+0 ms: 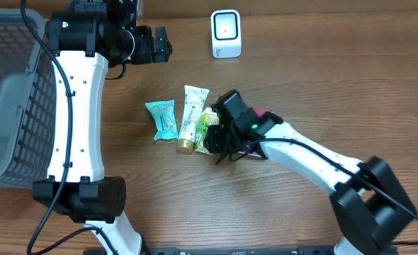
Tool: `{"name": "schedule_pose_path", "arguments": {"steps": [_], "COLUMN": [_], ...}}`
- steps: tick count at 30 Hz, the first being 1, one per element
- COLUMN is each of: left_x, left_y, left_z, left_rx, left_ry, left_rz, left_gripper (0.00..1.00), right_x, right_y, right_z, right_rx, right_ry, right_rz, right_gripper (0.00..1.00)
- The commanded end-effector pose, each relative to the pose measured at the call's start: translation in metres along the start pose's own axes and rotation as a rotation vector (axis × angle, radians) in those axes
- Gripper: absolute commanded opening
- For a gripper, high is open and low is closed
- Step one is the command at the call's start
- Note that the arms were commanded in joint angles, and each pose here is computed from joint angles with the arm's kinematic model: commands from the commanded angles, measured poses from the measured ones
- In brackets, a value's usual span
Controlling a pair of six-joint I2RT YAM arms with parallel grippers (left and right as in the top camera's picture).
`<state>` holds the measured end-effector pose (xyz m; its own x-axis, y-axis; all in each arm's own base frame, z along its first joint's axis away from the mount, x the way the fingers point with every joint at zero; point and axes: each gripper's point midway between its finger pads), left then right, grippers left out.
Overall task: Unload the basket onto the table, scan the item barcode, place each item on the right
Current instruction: 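Lift the left gripper away and reach the right gripper toward the items, then grasp the purple package with the right gripper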
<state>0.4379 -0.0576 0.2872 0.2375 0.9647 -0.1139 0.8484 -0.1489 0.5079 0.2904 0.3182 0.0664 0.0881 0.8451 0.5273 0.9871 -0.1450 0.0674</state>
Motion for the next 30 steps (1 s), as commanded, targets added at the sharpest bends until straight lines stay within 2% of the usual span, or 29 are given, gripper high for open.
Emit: {"name": "schedule_pose_path", "arguments": {"steps": [1,10,14,19,21,25,27,30], "left_x": [-0.002,-0.002,-0.002,-0.002,-0.002,-0.002,-0.002,-0.002], "left_y": [0.003,0.003,0.003,0.003,0.003,0.003,0.003,0.003], "left_z": [-0.004,-0.004,-0.004,-0.004,-0.004,-0.004,-0.004,-0.004], "left_rx": [-0.016,-0.016,-0.016,-0.016,-0.016,-0.016,-0.016,-0.016], "left_ry": [-0.009,-0.009,-0.009,-0.009,-0.009,-0.009,-0.009,-0.009], "left_rz": [0.016,0.017,0.016,0.016,0.016,0.016,0.016,0.016], "left_gripper": [1.00,1.00,1.00,1.00,1.00,1.00,1.00,1.00], "right_x": [-0.011,-0.056,-0.104,-0.143,-0.173,-0.189,-0.180,-0.139], "right_y": [0.007,0.010,0.044,0.073,0.093,0.112,0.118,0.119], "right_z": [0.001,-0.011,-0.052,-0.077,-0.096,-0.105,-0.106,-0.108], "right_rx": [-0.044,-0.080,-0.201,-0.256,-0.314,-0.312,-0.269,-0.202], "right_ry": [-0.047,-0.258,-0.485,-0.567,-0.615,-0.583,-0.498,-0.299], "right_rz": [0.061,0.108,0.180,0.228,0.303,0.274,0.237,0.139], "right_gripper": [0.32,0.39,0.42,0.44,0.47,0.51,0.52,0.55]}}
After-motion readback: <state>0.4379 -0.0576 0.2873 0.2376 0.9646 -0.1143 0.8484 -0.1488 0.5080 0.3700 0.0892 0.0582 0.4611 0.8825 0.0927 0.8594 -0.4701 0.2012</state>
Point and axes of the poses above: each gripper's point midway between its finger pads, its own z axis out along the fingers, its own x axis along the line the jaws close on, y = z × x, and after that the axes turned 14 degrees about z, right-handed
